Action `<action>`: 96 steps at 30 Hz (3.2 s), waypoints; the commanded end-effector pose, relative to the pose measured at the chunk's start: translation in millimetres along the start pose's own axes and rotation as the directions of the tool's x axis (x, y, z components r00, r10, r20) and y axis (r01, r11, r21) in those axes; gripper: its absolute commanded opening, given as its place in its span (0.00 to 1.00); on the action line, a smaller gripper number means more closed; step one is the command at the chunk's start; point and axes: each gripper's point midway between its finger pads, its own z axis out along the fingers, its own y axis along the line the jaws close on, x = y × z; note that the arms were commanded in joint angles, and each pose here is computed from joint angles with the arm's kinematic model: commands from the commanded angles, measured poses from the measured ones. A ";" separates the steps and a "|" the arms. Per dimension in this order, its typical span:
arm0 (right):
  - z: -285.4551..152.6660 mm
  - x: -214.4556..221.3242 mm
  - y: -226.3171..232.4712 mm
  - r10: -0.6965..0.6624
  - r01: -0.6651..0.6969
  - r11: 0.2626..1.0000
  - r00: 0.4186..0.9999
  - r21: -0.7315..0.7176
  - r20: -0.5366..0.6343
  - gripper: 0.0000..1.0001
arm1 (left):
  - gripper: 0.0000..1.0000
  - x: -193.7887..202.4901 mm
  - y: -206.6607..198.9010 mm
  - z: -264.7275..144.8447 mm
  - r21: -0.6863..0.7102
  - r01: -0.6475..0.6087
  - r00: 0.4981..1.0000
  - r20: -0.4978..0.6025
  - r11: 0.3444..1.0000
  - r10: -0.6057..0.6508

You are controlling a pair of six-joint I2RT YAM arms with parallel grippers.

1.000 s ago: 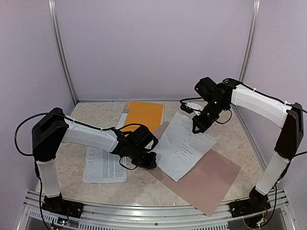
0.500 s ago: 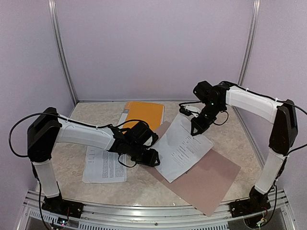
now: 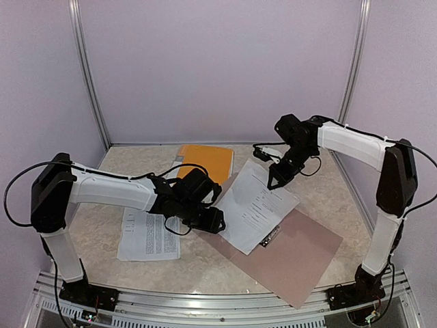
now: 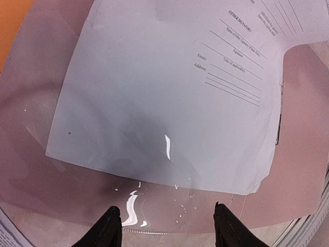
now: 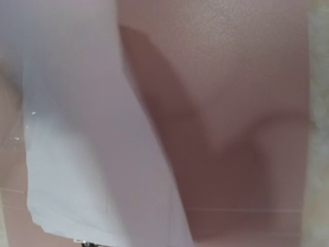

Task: Put the files into the folder
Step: Insert the folder to form pockets on the folder.

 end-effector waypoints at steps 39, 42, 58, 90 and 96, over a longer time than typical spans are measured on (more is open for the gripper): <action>75.4 -14.7 -63.8 0.063 -0.072 0.991 0.995 -0.109 -0.078 0.00 | 0.59 -29.7 52.6 -52.9 -0.303 -0.021 0.994 0.098 0.953 0.053; 75.9 -18.0 -62.6 0.035 -0.043 0.993 0.997 -0.106 -0.075 0.00 | 0.59 -29.2 53.4 -52.7 -0.306 -0.020 0.994 0.096 0.952 0.052; 93.9 -31.3 -50.0 -0.027 0.012 0.990 0.994 -0.139 -0.103 0.00 | 0.59 -26.1 57.8 -53.9 -0.324 -0.010 0.996 0.085 0.946 0.040; 104.7 -43.2 -50.2 -0.113 0.101 0.990 0.987 -0.102 -0.115 0.00 | 0.60 24.6 56.8 -31.0 -0.230 -0.052 0.998 -0.046 0.972 0.042; 105.8 -41.6 -51.0 -0.107 0.096 0.991 0.987 -0.095 -0.120 0.00 | 0.60 45.6 54.7 -27.8 -0.163 0.046 0.994 -0.088 0.986 -0.061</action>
